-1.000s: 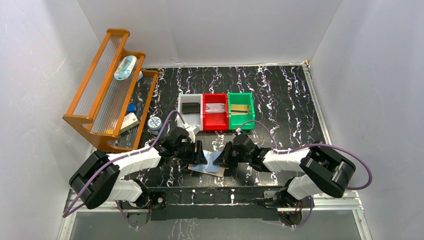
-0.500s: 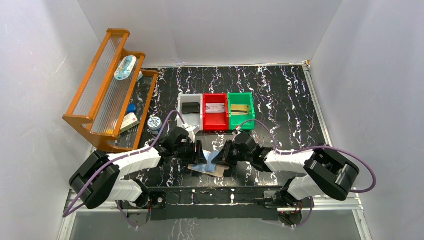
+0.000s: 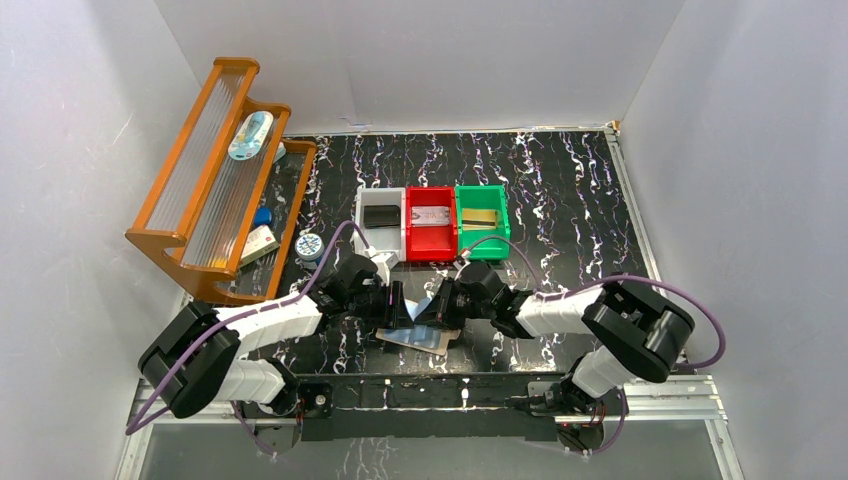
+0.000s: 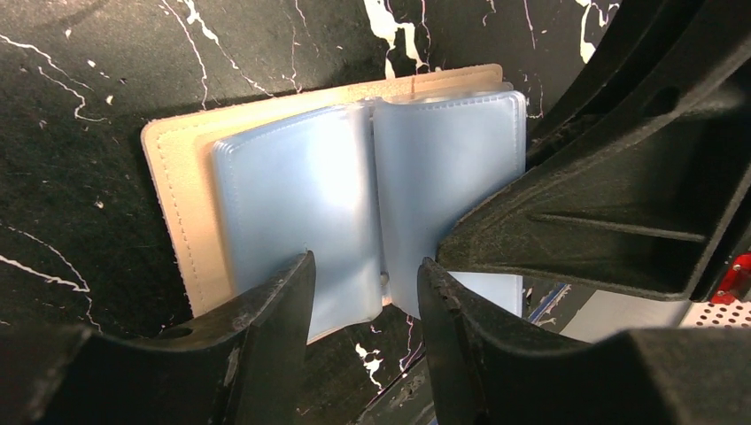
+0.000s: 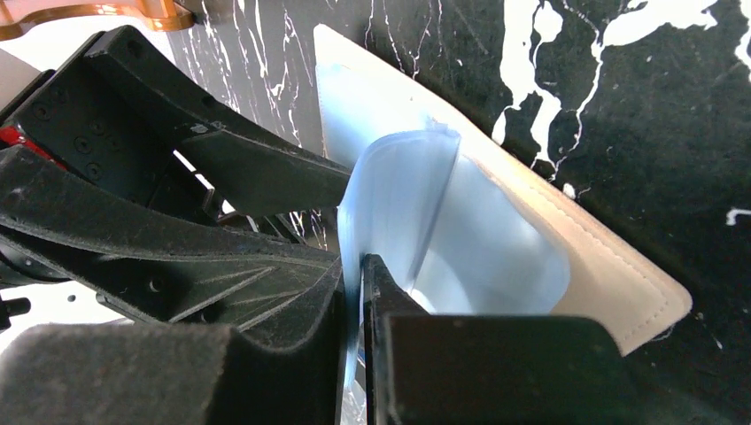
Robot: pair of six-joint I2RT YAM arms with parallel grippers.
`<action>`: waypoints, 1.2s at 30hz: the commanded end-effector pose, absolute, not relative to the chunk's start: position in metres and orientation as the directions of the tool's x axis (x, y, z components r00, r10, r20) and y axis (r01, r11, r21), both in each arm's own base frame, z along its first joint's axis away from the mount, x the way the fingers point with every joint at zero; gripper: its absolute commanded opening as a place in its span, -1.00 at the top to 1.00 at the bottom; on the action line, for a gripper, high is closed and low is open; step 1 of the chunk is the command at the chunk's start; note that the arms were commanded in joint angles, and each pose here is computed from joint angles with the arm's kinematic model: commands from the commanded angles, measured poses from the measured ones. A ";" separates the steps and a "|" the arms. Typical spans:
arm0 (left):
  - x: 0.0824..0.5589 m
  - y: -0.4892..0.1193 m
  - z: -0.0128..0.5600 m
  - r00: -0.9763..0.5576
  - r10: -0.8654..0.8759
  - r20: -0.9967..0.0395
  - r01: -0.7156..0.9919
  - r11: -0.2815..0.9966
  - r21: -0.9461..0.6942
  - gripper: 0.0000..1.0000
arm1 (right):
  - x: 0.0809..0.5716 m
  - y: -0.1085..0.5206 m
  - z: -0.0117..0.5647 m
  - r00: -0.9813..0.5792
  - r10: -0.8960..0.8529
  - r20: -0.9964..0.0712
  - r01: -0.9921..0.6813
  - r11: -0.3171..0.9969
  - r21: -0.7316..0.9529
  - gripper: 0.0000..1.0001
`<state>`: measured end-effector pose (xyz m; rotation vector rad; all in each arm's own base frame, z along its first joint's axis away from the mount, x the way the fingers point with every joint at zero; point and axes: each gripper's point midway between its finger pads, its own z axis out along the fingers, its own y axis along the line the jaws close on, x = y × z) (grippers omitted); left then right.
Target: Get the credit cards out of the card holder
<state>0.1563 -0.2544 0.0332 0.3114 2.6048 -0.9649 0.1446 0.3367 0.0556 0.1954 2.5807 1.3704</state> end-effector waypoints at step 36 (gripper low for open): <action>0.154 -0.245 0.033 -0.919 0.137 -0.369 0.326 0.792 -0.517 -0.20 | 0.157 0.309 0.051 -0.957 0.171 -0.233 -0.021 0.762 0.648 0.19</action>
